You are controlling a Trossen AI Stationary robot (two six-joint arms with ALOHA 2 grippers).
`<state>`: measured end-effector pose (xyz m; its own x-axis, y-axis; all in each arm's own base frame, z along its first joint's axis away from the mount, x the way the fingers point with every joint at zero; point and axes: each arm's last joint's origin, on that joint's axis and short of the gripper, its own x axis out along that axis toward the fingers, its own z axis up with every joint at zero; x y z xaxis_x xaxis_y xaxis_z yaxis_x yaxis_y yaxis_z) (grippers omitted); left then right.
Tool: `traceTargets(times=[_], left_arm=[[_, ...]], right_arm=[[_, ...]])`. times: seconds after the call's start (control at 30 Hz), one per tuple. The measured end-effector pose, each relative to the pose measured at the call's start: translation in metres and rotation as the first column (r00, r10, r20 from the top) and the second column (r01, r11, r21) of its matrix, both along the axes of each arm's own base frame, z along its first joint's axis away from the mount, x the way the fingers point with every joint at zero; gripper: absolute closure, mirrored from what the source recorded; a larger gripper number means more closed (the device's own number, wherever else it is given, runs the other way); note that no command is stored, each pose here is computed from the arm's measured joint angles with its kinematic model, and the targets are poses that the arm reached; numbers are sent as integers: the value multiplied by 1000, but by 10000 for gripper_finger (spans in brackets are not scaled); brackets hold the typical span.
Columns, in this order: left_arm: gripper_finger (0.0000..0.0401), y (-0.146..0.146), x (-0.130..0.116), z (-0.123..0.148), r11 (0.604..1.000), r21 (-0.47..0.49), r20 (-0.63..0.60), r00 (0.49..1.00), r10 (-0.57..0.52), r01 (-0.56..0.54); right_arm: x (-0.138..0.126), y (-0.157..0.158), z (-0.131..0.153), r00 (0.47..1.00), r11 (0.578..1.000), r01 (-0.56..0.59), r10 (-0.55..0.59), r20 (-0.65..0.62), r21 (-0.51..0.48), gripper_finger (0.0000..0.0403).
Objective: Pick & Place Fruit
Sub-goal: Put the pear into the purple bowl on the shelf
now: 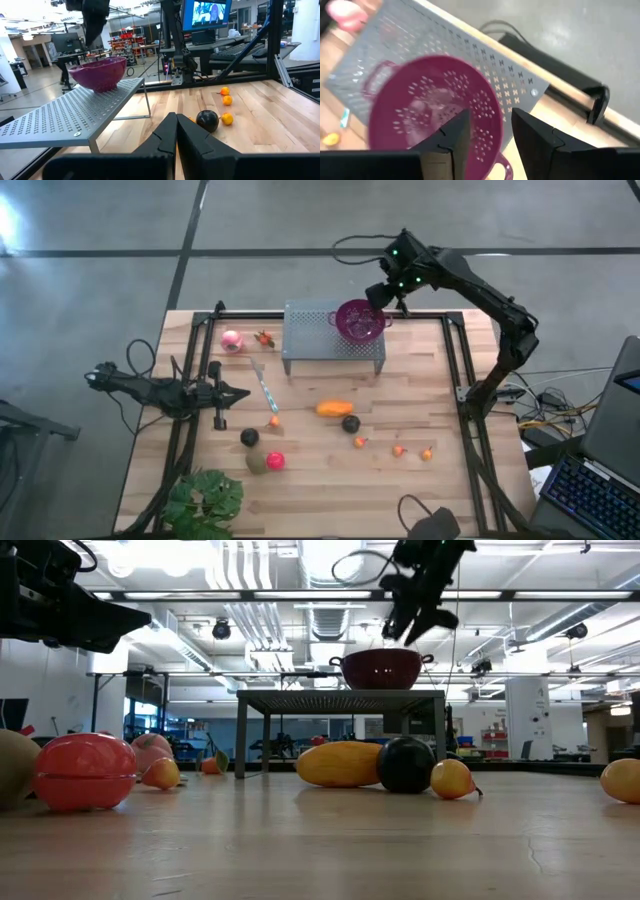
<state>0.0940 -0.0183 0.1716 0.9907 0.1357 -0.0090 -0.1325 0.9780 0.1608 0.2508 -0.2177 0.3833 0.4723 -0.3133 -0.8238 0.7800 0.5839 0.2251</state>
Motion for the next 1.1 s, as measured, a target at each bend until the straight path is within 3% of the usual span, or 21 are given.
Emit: traceTargets(times=[0.4,0.63,0.9,1.1], left_arm=[[389,0,0,0,1000,0,0,1000,0,0],[389,0,0,0,1000,0,0,1000,-1,1],[389,0,0,0,1000,0,0,1000,0,0],[389,0,0,0,1000,0,0,1000,0,0]], right_arm=[[-9,52,66,976,980,-116,142,163,-162,314],[-8,94,84,938,947,-240,283,200,-213,337],[-11,142,82,907,917,-380,395,146,-123,339],[-8,180,69,900,901,-433,434,34,-41,326]])
